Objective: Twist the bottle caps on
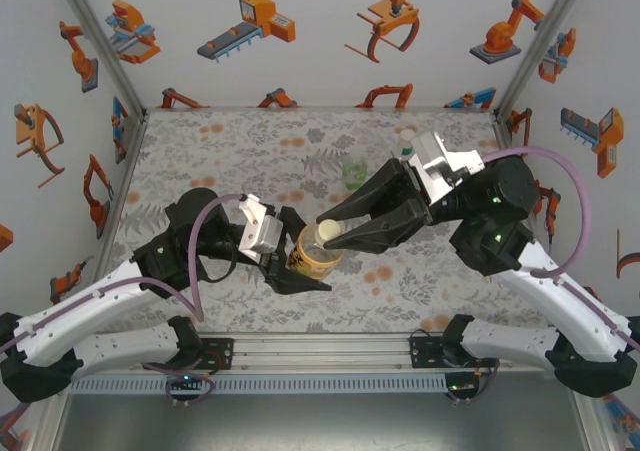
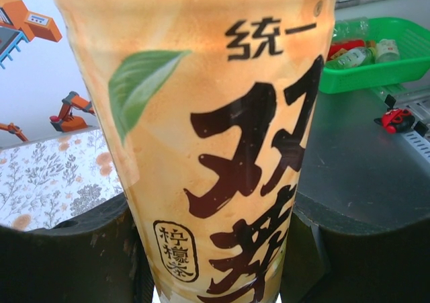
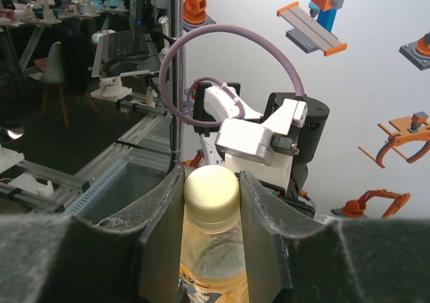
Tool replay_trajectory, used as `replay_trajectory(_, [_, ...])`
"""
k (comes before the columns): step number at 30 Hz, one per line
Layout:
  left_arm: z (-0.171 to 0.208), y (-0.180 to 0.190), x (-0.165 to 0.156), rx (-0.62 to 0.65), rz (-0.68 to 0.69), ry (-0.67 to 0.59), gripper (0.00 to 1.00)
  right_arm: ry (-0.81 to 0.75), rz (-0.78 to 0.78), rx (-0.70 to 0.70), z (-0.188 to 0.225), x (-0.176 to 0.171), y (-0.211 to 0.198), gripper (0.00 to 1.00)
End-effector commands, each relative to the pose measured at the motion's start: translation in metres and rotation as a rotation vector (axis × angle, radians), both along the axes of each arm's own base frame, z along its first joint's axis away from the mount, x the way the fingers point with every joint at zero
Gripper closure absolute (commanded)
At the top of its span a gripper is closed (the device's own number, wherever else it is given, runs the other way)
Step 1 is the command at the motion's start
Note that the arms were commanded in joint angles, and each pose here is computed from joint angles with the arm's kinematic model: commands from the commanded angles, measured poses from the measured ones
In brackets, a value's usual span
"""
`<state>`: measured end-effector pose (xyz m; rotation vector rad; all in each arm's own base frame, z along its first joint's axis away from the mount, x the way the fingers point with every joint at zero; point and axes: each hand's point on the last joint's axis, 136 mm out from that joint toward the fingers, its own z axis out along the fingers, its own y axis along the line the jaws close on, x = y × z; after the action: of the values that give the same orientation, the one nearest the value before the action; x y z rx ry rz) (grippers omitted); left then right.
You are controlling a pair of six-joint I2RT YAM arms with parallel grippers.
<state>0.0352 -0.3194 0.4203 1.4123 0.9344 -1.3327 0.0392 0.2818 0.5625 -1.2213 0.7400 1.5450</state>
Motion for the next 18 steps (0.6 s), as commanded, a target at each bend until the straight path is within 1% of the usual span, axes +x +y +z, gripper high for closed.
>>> replay_trajectory(1, [0.019, 0.006, 0.005, -0.046, 0.056, -0.026, 1.0, -0.015, -0.068, 0.025, 0.009, 0.001, -0.008, 0.92])
replay_trajectory(2, [0.017, 0.005, 0.011, -0.038, 0.093, -0.025, 1.0, 0.0, -0.118, 0.017, 0.006, 0.008, -0.008, 0.98])
replay_trajectory(3, [0.015, 0.005, 0.018, -0.03, 0.137, -0.027, 1.0, 0.016, -0.171, 0.01, 0.002, 0.016, -0.007, 1.0])
replay_trajectory(5, [0.01, 0.005, 0.035, -0.011, 0.241, -0.033, 1.0, 0.074, -0.295, -0.001, -0.005, 0.039, -0.005, 1.0])
replay_trajectory(8, [-0.001, 0.007, 0.064, 0.024, 0.412, -0.05, 1.0, 0.207, -0.49, -0.008, -0.019, 0.081, -0.003, 1.0])
replay_trajectory(13, [-0.019, 0.009, 0.105, 0.095, 0.63, -0.093, 1.0, 0.397, -0.67, -0.074, -0.047, 0.132, 0.008, 1.0])
replay_trajectory(18, [-0.031, 0.011, 0.134, 0.176, 0.767, -0.113, 1.0, 0.518, -0.829, -0.133, -0.068, 0.167, 0.01, 1.0])
